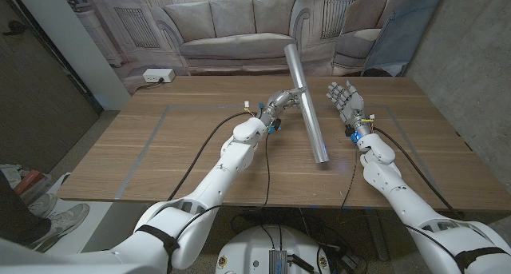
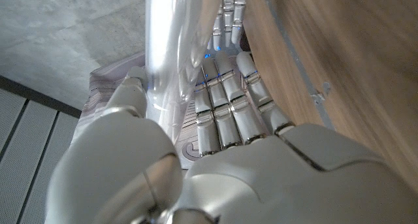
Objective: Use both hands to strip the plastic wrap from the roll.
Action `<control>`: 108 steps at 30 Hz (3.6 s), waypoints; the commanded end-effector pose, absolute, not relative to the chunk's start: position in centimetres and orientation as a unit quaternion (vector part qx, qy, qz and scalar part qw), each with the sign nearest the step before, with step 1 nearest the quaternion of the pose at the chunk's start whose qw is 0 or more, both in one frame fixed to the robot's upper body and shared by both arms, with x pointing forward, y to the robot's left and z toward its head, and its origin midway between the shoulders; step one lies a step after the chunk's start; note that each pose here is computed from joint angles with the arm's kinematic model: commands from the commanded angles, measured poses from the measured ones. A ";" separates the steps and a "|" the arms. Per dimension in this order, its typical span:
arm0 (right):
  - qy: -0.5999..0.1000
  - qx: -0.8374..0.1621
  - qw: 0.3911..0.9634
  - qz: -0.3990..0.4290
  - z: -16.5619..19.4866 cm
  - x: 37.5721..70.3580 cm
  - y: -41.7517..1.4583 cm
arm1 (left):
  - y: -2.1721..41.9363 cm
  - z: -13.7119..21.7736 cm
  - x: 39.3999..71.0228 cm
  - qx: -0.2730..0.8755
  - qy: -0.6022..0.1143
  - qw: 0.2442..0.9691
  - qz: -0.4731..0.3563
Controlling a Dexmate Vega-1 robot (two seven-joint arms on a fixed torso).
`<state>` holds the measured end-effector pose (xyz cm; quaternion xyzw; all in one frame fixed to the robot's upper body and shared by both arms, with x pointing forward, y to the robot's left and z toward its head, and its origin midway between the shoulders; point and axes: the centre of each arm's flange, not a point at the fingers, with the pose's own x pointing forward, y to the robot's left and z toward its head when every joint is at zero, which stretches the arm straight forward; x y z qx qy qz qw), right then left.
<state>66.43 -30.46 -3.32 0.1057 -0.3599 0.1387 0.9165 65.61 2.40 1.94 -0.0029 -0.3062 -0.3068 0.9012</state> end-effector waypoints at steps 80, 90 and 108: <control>-0.352 0.080 0.922 0.140 -1.8 66.0 -29.3 | -4.5 -4.2 66.7 -0.511 -0.126 0.741 -0.418; -0.353 0.060 0.923 0.138 -1.1 65.7 -29.2 | -4.5 -4.1 67.0 -0.513 -0.135 0.734 -0.424; -0.350 0.058 0.926 0.132 -0.9 65.7 -29.3 | -4.6 -4.3 67.1 -0.505 -0.142 0.745 -0.413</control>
